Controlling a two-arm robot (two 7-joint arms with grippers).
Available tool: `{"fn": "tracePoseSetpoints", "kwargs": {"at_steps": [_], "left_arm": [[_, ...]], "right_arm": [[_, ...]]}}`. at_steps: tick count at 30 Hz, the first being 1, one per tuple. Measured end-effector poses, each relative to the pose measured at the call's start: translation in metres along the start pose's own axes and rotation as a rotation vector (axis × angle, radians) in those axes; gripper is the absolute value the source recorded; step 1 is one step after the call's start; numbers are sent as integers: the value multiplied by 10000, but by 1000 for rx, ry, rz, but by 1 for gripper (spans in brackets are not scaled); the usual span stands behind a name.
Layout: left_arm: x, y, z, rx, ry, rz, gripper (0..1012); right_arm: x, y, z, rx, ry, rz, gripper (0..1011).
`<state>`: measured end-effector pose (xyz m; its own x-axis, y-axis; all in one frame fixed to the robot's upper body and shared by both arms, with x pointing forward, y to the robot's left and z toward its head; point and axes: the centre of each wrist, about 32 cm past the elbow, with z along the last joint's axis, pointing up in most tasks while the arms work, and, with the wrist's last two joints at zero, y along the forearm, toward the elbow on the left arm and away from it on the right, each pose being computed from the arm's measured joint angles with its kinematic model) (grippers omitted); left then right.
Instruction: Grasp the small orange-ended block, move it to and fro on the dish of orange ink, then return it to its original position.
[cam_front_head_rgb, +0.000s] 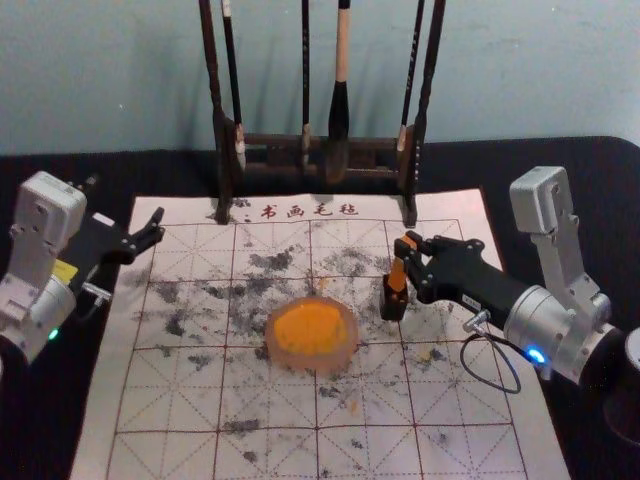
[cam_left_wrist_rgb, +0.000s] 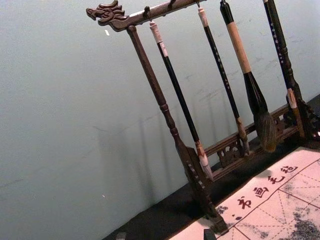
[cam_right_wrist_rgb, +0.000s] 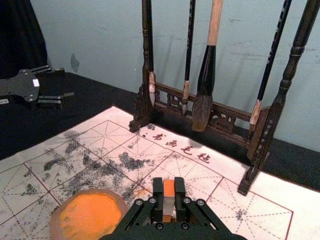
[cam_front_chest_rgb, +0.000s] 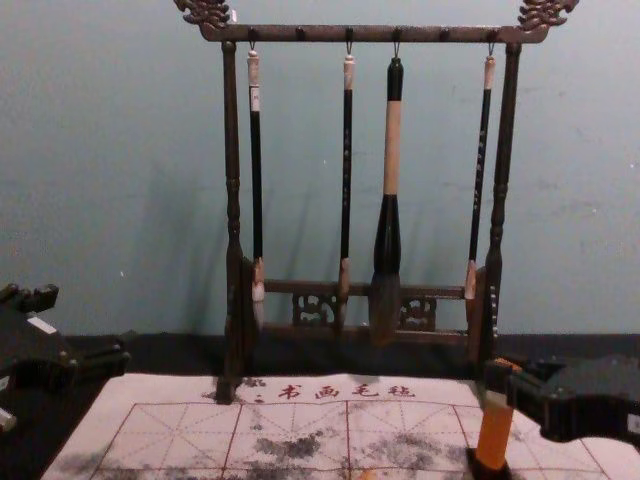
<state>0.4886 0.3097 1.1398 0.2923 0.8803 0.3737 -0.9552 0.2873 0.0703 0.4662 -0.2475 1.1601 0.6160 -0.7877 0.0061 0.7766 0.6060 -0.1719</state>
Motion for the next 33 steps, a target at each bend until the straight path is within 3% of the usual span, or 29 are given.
{"fn": "tracePoseSetpoints", "kwargs": {"at_steps": [33], "left_arm": [[0, 0, 0, 0, 0, 0, 1001]], "right_arm": [[-37, -5, -102, -22, 25, -26, 129]]}}
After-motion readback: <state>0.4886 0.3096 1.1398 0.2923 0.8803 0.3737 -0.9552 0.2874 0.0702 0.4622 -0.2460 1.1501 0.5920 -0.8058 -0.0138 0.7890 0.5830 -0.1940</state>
